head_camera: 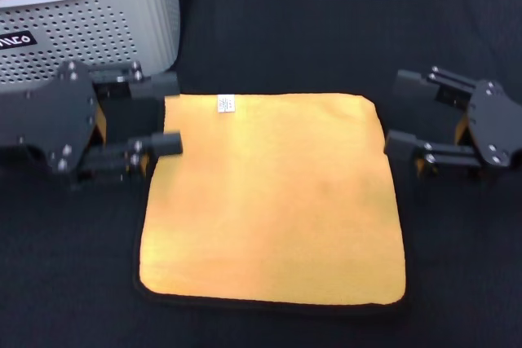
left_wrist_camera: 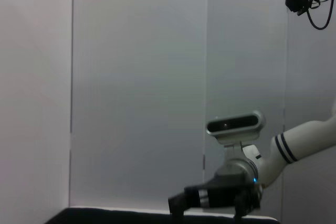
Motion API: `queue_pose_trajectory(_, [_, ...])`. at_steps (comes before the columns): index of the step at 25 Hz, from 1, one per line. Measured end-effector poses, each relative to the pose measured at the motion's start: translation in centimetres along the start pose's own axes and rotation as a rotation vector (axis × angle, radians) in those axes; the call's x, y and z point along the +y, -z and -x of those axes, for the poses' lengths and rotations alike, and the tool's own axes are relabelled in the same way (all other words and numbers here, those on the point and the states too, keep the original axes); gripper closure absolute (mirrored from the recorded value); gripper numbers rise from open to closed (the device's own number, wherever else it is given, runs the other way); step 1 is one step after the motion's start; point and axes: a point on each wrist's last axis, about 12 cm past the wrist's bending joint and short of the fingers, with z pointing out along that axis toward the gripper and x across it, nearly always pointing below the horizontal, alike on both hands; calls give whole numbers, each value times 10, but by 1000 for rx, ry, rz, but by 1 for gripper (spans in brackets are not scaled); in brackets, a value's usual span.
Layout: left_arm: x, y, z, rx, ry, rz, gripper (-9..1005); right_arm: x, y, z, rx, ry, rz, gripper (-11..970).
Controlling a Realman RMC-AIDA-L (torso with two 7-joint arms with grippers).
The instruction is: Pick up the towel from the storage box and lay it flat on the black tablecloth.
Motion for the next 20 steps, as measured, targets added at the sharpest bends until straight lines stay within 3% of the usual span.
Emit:
queue_pose_trajectory(7, [-9, 2, -8, 8, 1, -9, 395, 22, -15, -29, -104, 8, 71, 89])
queue_pose_trajectory(20, [-7, 7, -7, 12, 19, -21, 395, 10, -50, -20, -31, -95, 194, 91])
